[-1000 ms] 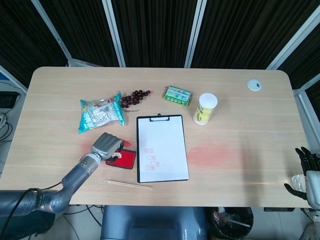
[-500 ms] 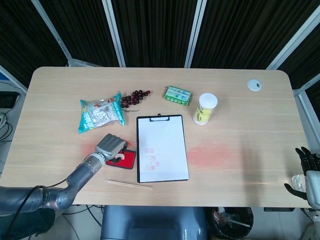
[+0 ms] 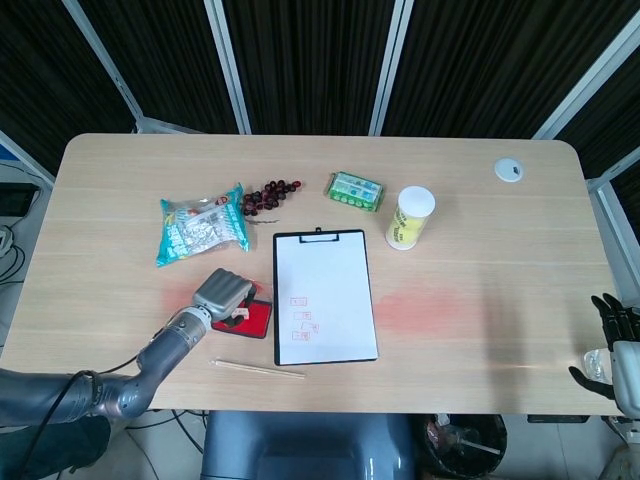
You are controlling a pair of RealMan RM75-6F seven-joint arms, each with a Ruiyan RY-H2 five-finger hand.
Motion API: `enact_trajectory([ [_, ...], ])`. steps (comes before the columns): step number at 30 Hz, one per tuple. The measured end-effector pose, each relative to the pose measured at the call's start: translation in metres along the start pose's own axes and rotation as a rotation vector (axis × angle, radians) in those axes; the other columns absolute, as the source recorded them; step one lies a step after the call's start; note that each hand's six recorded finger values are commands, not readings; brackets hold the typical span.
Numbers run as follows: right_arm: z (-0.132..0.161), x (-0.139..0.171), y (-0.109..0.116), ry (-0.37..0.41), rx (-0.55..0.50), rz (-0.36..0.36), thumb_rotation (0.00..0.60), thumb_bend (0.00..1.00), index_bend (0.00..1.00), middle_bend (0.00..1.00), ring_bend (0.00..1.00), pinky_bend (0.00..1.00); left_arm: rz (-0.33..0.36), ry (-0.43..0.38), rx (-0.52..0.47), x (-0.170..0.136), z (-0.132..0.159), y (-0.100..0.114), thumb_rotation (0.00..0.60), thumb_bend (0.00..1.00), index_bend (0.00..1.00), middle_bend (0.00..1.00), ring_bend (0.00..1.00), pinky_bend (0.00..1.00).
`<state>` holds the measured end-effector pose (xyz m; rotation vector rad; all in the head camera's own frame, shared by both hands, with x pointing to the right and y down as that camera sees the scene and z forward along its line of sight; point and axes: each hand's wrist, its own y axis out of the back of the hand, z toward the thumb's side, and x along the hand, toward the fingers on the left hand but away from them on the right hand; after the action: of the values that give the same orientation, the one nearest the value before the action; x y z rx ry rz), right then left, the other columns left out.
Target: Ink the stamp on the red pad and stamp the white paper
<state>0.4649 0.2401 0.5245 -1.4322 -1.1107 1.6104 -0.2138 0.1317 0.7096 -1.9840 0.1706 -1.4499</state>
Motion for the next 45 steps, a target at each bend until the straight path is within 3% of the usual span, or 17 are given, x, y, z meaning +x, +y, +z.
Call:
enact_trajectory([
  [31, 0.000, 0.000, 0.000, 0.002, -0.001, 0.001, 0.600, 0.10, 0.11, 0.10, 0.15, 0.16, -0.019, 0.013, 0.031, 0.003, -0.001, -0.011, 0.600, 0.48, 0.63, 0.59, 1.00, 1.00],
  [45, 0.001, 0.000, 0.000, 0.005, -0.001, 0.001, 0.600, 0.10, 0.11, 0.10, 0.16, 0.16, 0.054, -0.036, 0.019, -0.017, 0.018, 0.024, 0.600, 0.48, 0.64, 0.60, 1.00, 1.00],
])
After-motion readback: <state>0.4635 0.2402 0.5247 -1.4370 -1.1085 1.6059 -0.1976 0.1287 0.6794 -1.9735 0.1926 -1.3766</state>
